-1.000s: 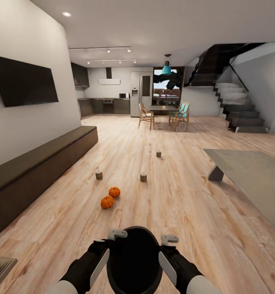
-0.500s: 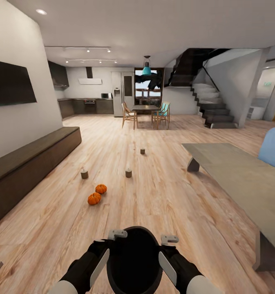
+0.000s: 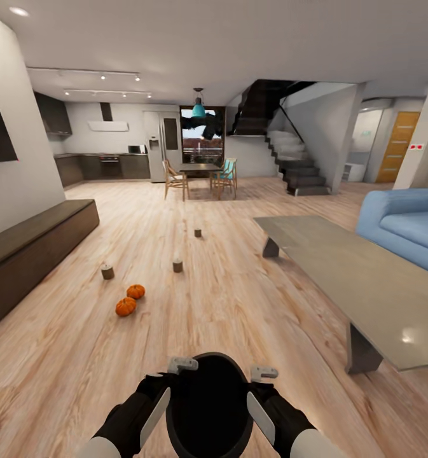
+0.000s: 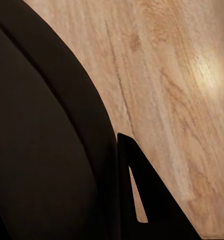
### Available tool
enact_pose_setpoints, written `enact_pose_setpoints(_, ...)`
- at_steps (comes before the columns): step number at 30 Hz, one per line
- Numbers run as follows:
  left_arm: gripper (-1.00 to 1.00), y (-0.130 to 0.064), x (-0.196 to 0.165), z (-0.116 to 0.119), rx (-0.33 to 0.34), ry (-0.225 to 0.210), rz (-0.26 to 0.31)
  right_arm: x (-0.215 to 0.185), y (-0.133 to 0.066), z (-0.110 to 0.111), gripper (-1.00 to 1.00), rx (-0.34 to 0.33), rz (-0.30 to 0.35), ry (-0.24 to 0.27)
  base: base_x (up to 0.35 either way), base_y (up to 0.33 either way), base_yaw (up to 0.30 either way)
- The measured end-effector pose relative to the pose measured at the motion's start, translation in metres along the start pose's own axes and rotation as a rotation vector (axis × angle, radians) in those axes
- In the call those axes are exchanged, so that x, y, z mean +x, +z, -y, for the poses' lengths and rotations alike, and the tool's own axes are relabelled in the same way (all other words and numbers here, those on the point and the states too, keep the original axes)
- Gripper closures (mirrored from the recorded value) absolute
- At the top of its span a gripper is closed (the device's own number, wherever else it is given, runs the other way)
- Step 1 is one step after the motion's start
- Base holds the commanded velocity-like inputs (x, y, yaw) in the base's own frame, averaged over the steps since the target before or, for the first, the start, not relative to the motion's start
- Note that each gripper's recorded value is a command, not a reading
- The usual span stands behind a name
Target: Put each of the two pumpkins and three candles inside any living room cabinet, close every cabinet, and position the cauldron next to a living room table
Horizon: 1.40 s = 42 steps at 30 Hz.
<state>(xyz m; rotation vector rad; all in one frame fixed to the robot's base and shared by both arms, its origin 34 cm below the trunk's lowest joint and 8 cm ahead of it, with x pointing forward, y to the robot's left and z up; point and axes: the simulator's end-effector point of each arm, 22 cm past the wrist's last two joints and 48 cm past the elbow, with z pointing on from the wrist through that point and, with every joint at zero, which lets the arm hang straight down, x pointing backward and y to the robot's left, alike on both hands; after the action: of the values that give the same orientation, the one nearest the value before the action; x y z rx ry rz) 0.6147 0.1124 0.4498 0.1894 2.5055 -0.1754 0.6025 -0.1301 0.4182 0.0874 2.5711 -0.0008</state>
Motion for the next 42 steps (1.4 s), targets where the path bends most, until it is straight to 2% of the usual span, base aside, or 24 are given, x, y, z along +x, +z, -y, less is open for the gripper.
enact_pose_setpoints(22,1.00,-0.0001,-0.0001,0.0000,0.000,0.000,0.000,-0.0002,-0.0001,0.0001,1.00,0.000,0.000,0.000,-0.239,-0.176,-0.258)
enact_pose_setpoints(29,1.00,-0.0003,-0.0003,0.0000,0.000,0.000,0.001,-0.0003,-0.0003,0.0000,1.00,0.000,0.001,0.000,-0.122,-0.243,-0.251)
enact_pose_setpoints(42,1.00,-0.0004,-0.0004,-0.0001,0.000,0.001,0.001,-0.0004,-0.0004,-0.0001,1.00,0.000,0.001,-0.001,0.006,-0.275,-0.035)
